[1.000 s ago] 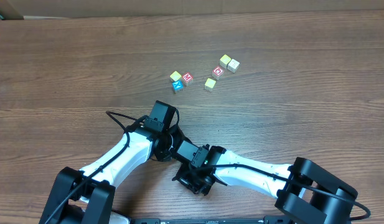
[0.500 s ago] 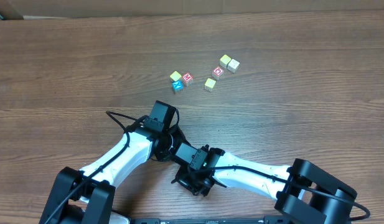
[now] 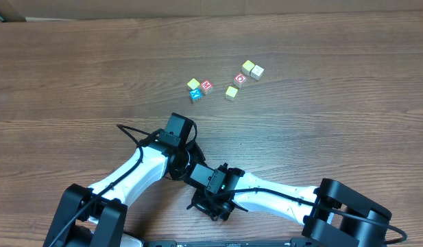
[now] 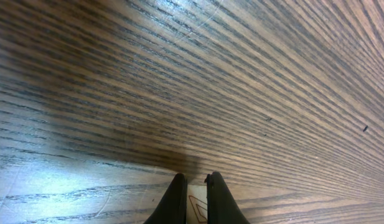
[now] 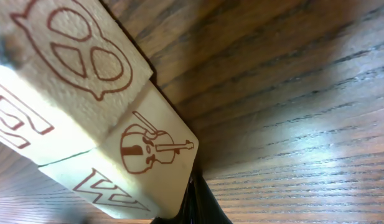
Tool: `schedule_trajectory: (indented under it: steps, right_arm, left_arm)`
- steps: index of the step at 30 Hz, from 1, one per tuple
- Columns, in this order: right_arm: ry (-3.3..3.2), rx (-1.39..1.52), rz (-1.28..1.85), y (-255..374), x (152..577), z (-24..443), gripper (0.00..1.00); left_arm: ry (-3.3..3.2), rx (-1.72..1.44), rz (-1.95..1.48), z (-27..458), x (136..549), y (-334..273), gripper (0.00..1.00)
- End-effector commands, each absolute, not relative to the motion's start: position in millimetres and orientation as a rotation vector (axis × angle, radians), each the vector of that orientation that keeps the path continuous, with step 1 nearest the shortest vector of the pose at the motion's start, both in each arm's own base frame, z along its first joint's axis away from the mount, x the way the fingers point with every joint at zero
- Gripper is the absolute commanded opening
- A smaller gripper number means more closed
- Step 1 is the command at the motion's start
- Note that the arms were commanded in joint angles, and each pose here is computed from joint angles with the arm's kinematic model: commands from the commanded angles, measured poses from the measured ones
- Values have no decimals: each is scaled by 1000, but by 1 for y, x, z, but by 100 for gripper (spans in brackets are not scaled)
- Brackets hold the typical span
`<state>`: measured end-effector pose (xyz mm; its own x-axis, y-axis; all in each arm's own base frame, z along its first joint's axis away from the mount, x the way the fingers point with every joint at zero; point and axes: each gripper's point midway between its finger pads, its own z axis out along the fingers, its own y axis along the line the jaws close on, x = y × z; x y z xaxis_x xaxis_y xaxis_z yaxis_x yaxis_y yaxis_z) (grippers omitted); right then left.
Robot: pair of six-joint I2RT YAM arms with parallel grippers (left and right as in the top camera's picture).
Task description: Flip 3 blocks
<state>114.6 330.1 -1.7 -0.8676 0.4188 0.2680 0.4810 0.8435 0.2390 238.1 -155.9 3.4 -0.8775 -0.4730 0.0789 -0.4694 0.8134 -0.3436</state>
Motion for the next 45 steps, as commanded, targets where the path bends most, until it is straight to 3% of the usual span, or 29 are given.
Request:
schedule_trajectory:
  steps: [1,45]
  right_arm:
    - [-2912,-776,-440,326,139,-6,4]
    - [-2913,-776,-443,326,139,-6,4]
  left_arm:
    - [3123,-753,-481,-18,200,-148,4]
    - [3061,-716,-431,-20,214,-143,4]
